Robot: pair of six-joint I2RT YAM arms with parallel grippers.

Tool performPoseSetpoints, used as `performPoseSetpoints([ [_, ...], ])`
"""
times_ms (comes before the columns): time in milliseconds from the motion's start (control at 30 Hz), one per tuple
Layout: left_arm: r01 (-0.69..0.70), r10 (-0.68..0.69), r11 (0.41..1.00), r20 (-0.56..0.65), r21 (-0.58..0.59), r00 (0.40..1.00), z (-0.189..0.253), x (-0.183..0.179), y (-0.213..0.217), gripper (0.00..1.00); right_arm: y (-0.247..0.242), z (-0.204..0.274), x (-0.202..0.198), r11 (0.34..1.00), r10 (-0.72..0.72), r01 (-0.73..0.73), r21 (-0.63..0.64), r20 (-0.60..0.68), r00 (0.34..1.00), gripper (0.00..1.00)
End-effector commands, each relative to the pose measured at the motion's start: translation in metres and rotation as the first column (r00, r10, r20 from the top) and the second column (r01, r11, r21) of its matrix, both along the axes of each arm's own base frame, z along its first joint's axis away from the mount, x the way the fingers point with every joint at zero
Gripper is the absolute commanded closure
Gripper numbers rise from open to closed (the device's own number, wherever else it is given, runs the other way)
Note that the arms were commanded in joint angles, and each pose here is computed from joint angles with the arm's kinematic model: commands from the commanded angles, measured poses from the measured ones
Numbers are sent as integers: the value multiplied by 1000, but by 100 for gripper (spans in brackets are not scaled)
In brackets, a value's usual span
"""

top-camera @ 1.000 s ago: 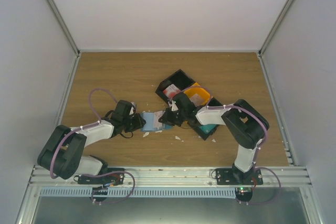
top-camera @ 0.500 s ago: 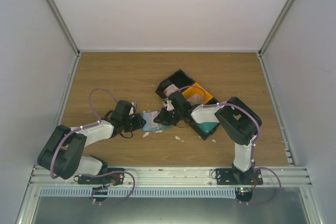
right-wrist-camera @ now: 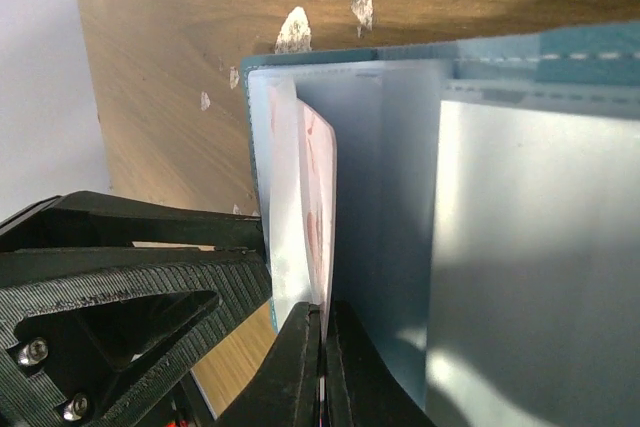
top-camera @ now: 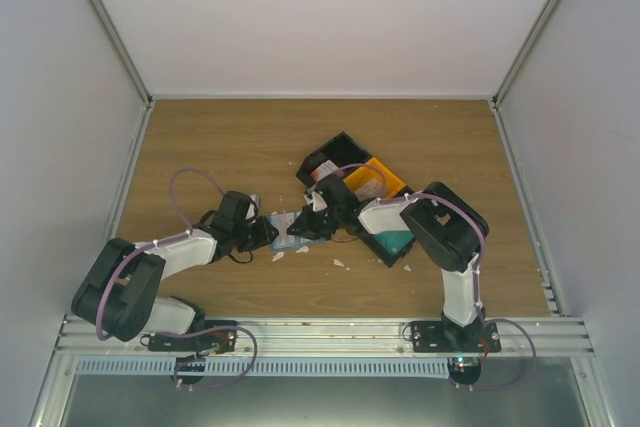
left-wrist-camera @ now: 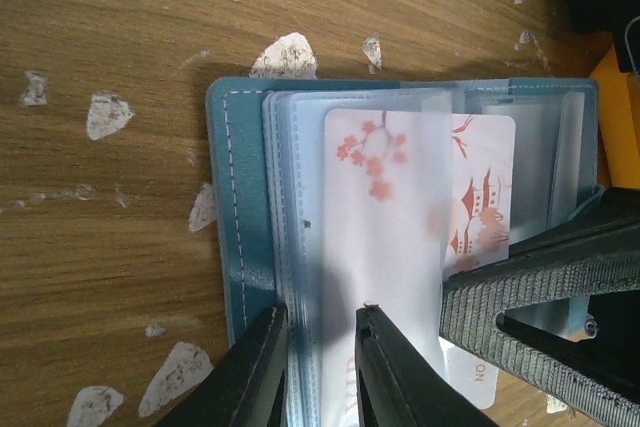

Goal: Put the credit cards into the card holder
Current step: Insert the credit card into the card holder.

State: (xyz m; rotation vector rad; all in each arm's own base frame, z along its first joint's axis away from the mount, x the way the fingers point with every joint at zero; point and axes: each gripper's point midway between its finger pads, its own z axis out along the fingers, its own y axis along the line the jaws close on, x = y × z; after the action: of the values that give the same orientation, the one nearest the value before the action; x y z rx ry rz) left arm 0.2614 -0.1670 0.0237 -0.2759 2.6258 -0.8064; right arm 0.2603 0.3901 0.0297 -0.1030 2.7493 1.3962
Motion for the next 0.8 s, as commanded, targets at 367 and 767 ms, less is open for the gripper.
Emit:
performPoseSetpoints([
  [367, 1, 5, 997, -74, 72, 997, -23, -19, 12, 79, -39, -35, -30, 982, 81, -88, -168, -49, 996, 100],
  [767, 16, -14, 1000, -76, 23, 997, -23, -22, 5, 78, -27, -41, -28, 987, 73, -82, -138, -68, 995, 100],
])
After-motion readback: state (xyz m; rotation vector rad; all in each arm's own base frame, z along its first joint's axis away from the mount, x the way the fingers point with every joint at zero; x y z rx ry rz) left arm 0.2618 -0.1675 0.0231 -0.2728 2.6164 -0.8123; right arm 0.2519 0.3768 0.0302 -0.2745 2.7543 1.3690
